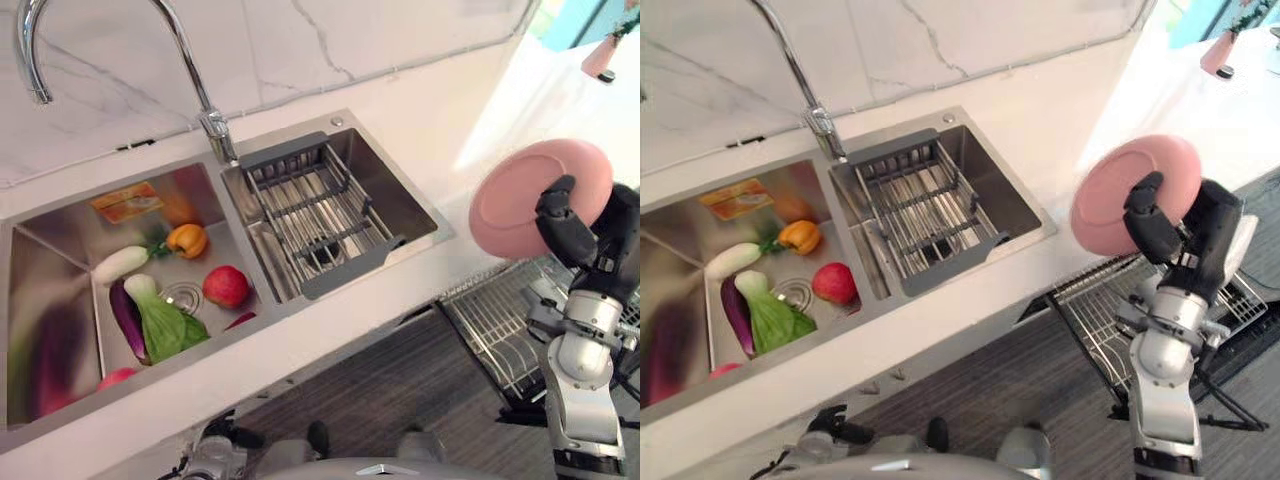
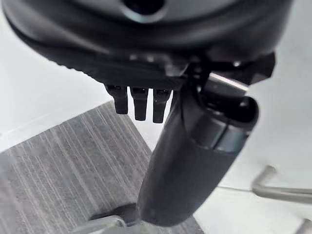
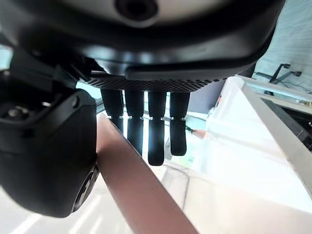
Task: Place the dishes in the dishwasher.
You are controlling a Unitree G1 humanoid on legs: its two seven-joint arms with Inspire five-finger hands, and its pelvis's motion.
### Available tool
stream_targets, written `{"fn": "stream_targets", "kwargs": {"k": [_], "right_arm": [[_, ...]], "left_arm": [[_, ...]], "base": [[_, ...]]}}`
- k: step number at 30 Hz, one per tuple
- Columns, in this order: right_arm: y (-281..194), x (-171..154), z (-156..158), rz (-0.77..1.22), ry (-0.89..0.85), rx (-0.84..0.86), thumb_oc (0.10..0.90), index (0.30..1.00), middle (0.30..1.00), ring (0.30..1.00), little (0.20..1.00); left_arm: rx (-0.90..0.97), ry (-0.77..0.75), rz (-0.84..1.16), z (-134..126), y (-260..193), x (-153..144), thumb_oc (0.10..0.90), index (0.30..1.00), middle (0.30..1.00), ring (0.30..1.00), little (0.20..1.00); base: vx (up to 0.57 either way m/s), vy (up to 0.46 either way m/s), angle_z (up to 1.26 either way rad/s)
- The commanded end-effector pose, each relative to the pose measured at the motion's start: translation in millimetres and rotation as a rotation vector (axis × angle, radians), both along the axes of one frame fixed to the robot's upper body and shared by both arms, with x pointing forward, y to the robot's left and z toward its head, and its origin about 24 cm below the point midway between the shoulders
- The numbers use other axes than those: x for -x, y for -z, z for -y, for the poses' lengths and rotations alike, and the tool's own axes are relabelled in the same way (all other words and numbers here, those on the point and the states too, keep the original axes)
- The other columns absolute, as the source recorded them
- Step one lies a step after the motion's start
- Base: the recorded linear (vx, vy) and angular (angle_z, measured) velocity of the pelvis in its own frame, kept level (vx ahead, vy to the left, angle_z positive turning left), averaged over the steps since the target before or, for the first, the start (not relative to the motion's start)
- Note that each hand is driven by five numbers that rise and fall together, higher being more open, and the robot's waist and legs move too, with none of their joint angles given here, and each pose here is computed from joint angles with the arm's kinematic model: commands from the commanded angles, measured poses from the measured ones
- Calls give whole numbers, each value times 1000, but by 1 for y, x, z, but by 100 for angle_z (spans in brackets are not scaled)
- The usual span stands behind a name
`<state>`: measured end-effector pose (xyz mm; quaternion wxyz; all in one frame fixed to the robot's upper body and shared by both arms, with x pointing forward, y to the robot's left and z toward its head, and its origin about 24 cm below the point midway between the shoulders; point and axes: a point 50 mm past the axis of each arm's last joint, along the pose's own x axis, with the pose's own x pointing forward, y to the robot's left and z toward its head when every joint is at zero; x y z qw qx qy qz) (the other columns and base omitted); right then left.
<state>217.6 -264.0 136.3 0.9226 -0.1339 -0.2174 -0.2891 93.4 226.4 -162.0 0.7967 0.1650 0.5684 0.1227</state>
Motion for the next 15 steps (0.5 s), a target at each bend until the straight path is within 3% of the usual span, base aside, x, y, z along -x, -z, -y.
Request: {"fn": "stream_targets", "kwargs": {"k": [1, 6, 9, 15], "right_arm": [[-82, -2, -9, 374, -5, 227, 400, 300, 300, 300, 300], [-84, -1, 4, 279, 115, 422, 400, 300, 300, 300, 300], [-84, 3, 25, 153, 240, 619, 400, 300, 300, 300, 300], [-83, 3, 44, 3, 299, 809, 400, 300, 300, 300, 300]], "left_arm": [[-66, -22, -122, -23, 2, 47, 800, 900, 900, 900, 900], [-38, -40, -116, -15, 4, 50, 800, 900, 900, 900, 900], [-32, -11, -83, -13, 3, 42, 800, 900, 900, 900, 900], [-1, 9, -118, -6, 6, 49, 800, 900, 900, 900, 900]], "base": [[-215, -133, -110], [-74, -172, -90], [-61, -199, 30], [-49, -120, 12]]}}
